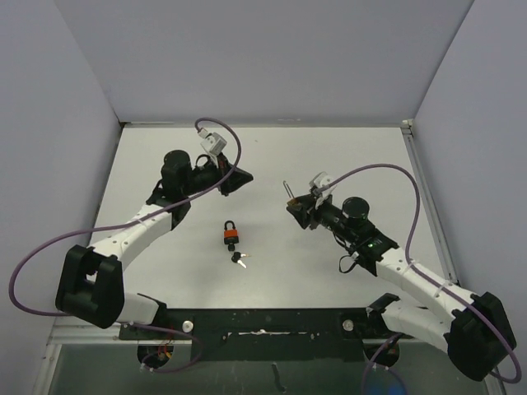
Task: Lock with the key
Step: Pick up the lock from the center of the board, then lock the lock.
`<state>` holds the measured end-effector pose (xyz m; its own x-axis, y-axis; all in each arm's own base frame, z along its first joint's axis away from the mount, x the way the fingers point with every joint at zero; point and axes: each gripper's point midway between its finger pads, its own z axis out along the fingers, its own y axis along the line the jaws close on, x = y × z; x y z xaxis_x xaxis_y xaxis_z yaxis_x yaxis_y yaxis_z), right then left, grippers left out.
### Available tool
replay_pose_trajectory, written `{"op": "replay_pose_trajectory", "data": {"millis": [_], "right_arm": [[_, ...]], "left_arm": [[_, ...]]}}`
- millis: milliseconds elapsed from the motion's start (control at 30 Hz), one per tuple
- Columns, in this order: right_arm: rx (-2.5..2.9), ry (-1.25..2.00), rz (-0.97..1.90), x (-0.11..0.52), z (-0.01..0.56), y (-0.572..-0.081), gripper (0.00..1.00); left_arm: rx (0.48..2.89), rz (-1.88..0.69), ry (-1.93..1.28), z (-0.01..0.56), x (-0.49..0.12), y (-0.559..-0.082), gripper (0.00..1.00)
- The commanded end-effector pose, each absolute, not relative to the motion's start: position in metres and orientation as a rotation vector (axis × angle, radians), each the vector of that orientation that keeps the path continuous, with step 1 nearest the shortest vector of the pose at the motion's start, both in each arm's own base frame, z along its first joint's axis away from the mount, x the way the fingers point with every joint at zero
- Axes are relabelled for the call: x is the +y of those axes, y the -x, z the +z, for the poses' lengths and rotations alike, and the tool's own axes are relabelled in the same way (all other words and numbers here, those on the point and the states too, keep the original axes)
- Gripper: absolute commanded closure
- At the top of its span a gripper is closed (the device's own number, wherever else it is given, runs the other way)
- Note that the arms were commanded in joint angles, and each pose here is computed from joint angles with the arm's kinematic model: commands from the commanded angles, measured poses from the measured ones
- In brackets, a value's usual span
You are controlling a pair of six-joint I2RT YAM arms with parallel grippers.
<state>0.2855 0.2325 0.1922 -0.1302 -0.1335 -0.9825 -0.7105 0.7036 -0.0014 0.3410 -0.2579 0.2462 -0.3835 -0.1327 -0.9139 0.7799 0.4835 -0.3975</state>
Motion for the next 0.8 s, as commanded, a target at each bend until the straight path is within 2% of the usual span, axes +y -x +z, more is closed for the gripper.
{"op": "replay_pose_trajectory", "data": {"millis": [0,133,300,467,767], "right_arm": [[1.334,0.796,0.686,0.236,0.261,-0.258,1.0],[1.273,0.847,0.795,0.231,0.275,-0.236,1.0],[1.224,0.889,0.918,0.234,0.286,-0.214,1.0],[1.19,0.886,0.95,0.234,0.293,-0.204,1.0],[1.174,0.888,0.964,0.233,0.302,-0.197,1.0]], "left_arm": [[1.408,-1.133,-0.86,0.308,-0.293,-0.304,1.0],[1.286,-1.192,-1.011,0.318,-0.315,-0.273,1.0],[1.187,-1.263,-1.044,0.332,-0.319,-0.254,1.0],[1.065,-1.318,-1.11,0.346,-0.317,-0.233,0.98],[0.996,-1.377,-1.202,0.343,-0.316,-0.215,0.93]]}}
